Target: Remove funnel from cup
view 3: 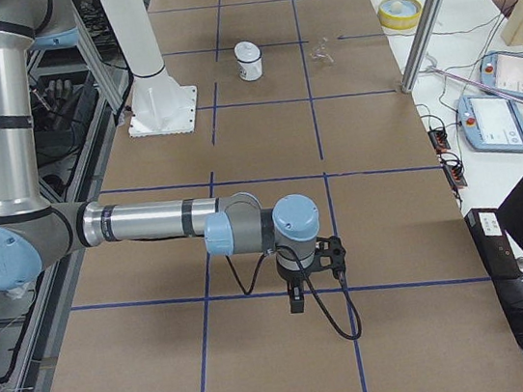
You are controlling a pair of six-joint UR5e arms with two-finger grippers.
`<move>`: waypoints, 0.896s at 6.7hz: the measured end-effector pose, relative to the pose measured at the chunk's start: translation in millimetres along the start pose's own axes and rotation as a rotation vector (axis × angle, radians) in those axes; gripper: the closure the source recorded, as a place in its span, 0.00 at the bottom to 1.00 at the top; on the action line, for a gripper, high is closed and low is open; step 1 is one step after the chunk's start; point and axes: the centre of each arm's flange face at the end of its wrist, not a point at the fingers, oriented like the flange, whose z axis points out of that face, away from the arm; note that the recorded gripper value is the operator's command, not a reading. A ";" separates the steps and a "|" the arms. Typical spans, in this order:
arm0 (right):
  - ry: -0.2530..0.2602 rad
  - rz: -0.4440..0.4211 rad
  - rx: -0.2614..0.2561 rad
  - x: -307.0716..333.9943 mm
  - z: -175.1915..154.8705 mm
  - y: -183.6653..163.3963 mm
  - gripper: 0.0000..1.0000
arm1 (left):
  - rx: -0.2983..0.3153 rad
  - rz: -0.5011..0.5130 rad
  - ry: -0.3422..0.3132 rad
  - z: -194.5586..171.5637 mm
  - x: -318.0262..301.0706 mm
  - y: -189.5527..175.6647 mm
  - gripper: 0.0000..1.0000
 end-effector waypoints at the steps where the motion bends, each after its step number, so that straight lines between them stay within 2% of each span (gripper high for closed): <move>1: 0.000 0.000 0.000 0.0 0.0 0.0 0.00 | -0.008 -0.007 0.011 5.7 -5.6 13.1 0.00; 6: 0.000 0.000 0.000 -0.1 -0.1 0.0 0.00 | 0.006 0.017 0.004 9.1 -9.8 5.2 0.00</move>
